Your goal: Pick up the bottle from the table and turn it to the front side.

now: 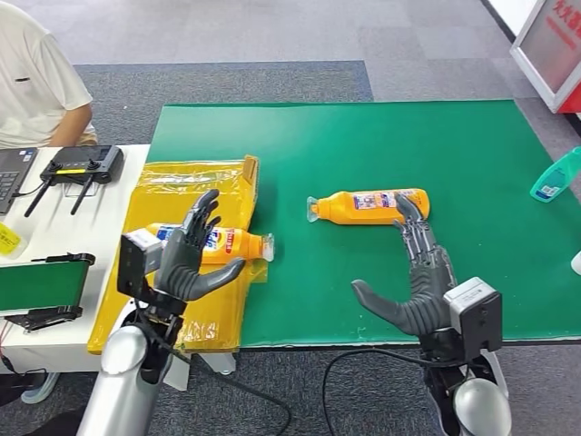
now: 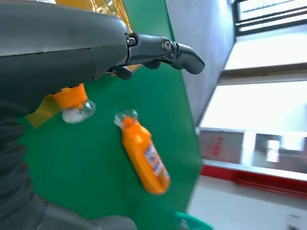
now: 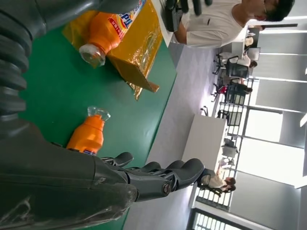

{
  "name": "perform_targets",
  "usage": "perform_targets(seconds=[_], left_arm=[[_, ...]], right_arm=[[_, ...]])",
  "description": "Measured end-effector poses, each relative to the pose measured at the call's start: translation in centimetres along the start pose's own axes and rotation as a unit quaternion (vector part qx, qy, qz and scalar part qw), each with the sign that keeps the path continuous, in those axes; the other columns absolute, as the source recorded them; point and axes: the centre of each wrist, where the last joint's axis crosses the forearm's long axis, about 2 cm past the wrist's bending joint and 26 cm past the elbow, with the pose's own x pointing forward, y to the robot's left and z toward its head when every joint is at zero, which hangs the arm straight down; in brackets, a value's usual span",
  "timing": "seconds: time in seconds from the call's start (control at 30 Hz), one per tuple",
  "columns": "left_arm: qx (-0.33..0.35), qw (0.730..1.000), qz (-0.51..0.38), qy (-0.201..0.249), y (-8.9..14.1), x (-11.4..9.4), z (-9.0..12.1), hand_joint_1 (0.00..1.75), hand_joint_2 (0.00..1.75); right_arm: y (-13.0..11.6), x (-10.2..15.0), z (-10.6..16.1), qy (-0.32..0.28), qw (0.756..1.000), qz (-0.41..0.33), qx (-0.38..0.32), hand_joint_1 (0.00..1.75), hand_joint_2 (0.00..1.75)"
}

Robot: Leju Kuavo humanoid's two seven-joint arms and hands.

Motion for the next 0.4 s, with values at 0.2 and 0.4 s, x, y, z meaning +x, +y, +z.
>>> perform_targets(seconds=[0.2,0.4], left_arm=[[0.039,0.996,0.015,-0.079,-0.2,2.2,2.7,0.0,1.75],[0.05,0.988,0.016,-0.143,-0.4,4.2,4.3,0.0,1.75]], right_arm=[[-0.9,-0.3,2.1,0.065,0.998,-0.019,-0.006,0.0,1.75],[-1.1,-0.1,4.1,0.102,0.995,-0.003,0.008,0.0,1.75]])
